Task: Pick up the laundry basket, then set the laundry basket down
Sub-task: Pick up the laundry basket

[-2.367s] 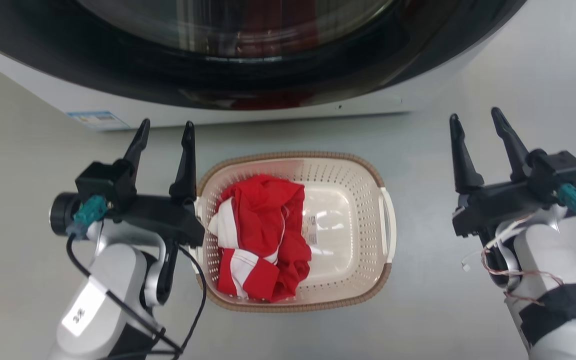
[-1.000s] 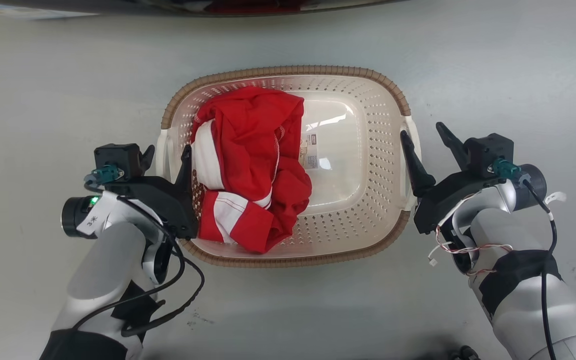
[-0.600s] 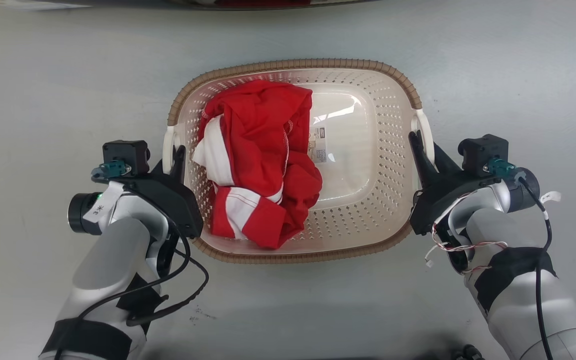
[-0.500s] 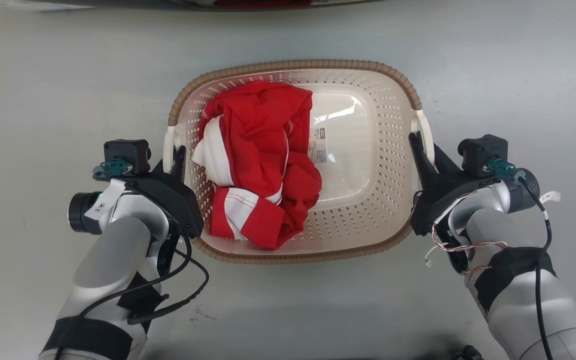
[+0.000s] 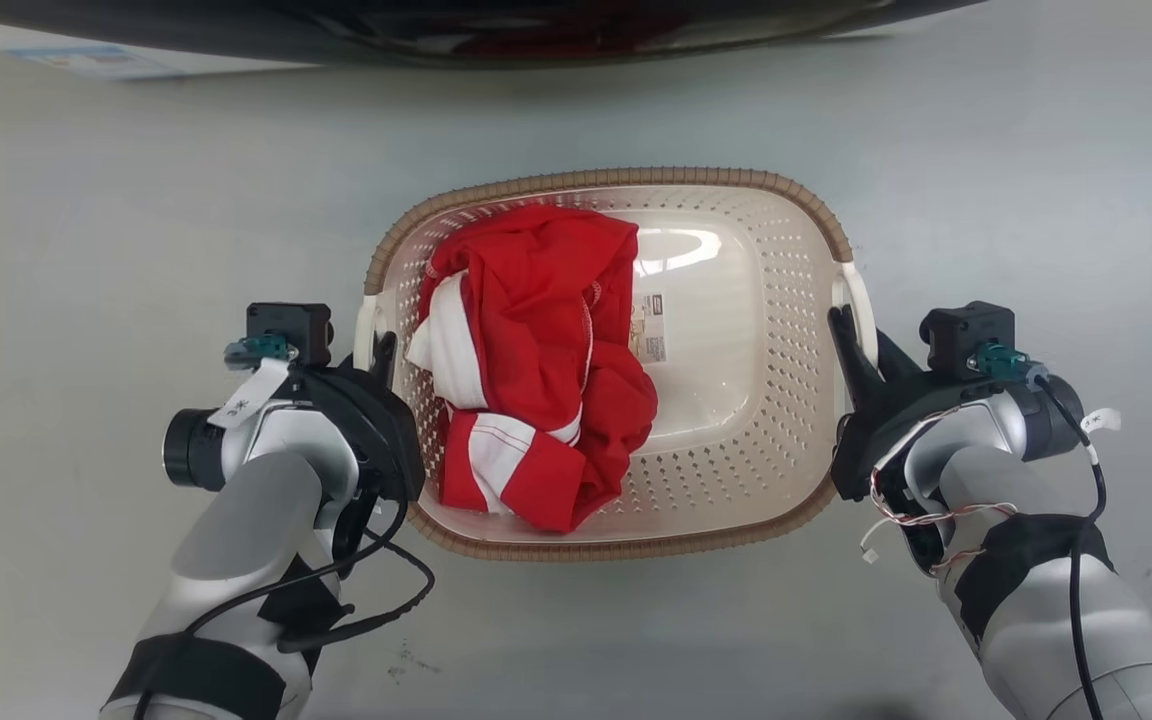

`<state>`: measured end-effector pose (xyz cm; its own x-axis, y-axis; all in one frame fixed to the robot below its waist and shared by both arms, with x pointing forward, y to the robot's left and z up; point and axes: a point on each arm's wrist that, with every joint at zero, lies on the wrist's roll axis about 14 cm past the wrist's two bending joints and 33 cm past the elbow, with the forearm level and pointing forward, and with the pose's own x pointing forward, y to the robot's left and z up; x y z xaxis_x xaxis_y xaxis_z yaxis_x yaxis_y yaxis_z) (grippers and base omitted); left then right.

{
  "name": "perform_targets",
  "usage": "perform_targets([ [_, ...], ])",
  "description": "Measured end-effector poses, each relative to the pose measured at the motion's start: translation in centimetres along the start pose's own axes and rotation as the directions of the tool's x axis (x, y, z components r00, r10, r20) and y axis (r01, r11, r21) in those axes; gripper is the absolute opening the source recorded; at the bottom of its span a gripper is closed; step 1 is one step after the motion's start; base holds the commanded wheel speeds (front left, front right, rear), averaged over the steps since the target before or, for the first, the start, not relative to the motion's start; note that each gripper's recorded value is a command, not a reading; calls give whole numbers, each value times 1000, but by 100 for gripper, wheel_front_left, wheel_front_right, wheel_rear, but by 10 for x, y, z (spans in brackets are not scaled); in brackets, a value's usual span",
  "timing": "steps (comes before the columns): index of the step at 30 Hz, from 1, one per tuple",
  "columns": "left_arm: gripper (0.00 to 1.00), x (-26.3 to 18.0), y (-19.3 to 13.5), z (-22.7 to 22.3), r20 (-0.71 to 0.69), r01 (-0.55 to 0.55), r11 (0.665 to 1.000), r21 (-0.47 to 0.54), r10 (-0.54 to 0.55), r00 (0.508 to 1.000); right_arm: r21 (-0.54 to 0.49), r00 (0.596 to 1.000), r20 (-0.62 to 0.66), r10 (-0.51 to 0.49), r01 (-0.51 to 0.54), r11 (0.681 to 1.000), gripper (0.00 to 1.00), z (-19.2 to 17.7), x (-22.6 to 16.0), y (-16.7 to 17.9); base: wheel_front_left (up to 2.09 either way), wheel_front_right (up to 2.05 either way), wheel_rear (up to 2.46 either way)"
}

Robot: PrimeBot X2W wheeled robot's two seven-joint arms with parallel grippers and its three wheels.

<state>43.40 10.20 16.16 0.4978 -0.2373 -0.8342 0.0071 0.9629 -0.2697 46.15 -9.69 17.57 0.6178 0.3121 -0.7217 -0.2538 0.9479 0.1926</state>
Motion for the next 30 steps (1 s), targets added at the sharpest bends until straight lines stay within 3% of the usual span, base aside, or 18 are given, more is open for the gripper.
perform_targets([
  [30,0,-75,-34,13,-92,60,997,-47,-64,994,-57,996,-88,-31,26,998,0,27,-71,12,0,0,0],
])
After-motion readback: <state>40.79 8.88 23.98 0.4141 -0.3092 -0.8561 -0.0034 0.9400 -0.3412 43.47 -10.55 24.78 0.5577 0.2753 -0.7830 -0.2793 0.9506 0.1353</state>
